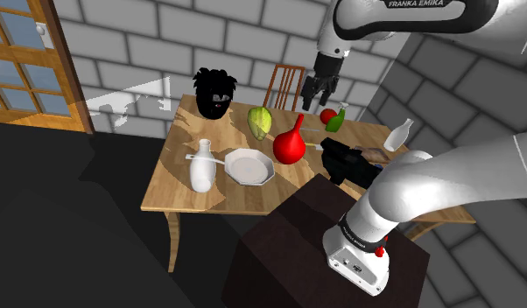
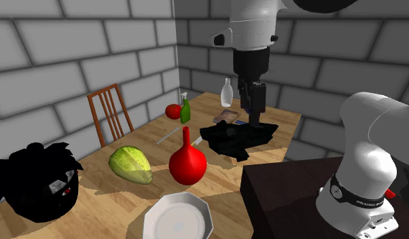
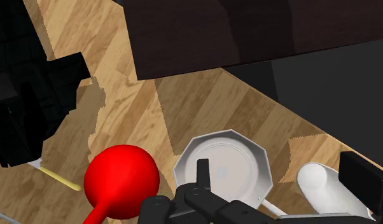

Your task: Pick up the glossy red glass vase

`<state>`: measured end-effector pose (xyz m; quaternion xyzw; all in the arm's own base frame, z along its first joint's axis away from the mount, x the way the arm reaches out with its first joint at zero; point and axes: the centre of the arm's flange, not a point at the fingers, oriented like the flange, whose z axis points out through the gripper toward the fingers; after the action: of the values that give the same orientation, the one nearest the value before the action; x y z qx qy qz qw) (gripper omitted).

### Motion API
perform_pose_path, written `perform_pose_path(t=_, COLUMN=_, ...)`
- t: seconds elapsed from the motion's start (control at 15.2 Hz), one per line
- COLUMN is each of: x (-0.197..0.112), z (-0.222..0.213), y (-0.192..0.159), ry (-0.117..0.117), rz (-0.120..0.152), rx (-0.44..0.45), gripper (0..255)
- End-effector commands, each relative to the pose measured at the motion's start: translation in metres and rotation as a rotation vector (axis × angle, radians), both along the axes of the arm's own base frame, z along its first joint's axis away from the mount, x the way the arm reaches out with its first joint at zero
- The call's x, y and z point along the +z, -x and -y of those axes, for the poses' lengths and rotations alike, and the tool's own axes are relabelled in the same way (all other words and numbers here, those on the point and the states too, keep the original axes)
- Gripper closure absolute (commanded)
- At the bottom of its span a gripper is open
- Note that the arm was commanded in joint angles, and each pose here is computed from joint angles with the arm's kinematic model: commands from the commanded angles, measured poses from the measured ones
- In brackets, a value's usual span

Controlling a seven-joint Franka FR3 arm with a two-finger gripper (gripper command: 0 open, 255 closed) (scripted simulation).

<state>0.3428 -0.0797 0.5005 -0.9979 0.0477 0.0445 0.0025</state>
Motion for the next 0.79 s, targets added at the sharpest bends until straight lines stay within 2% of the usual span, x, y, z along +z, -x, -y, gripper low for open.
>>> perform_pose_path(t=0.0, x=-0.011, z=0.021, y=-0.012, ry=0.001, rz=0.003, rx=-0.005, gripper=0)
perform_pose_path(t=0.73, x=-0.084, z=0.128, y=-0.075, ry=0.004, rz=0.011, rx=-0.036, gripper=0)
